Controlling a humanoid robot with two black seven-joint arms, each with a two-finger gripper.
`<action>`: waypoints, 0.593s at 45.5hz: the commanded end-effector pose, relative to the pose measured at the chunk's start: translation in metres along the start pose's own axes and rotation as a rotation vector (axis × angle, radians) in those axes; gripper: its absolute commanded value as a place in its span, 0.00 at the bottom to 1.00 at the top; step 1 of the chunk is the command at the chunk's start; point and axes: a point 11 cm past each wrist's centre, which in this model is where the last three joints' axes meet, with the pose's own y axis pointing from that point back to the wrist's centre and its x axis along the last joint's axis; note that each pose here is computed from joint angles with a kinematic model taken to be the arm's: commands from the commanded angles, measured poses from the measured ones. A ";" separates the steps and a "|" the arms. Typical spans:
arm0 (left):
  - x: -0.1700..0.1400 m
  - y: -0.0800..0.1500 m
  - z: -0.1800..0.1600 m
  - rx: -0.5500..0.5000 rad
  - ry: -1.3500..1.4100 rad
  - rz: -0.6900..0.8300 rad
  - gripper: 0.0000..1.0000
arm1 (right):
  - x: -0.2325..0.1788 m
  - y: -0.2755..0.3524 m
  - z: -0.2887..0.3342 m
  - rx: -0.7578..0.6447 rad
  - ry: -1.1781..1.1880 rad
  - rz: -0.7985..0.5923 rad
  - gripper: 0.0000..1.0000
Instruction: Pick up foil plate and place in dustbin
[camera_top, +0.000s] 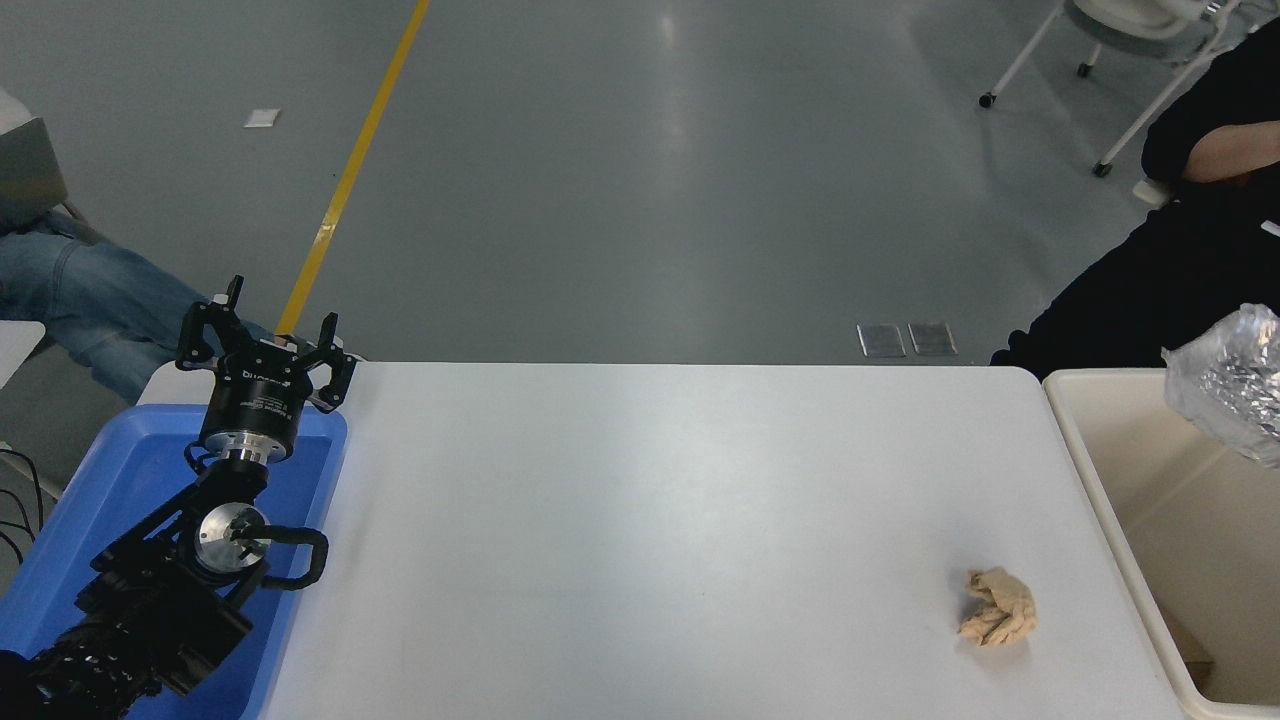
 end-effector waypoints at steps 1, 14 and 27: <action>0.000 0.000 0.000 0.000 0.000 0.000 0.99 | -0.018 -0.022 0.048 -0.090 -0.062 0.006 0.20; 0.000 0.000 0.000 0.000 0.000 0.000 0.99 | -0.035 -0.031 0.053 -0.112 -0.044 0.003 1.00; 0.000 0.000 0.000 0.000 0.000 0.000 0.99 | -0.033 -0.019 -0.018 0.021 -0.027 0.000 1.00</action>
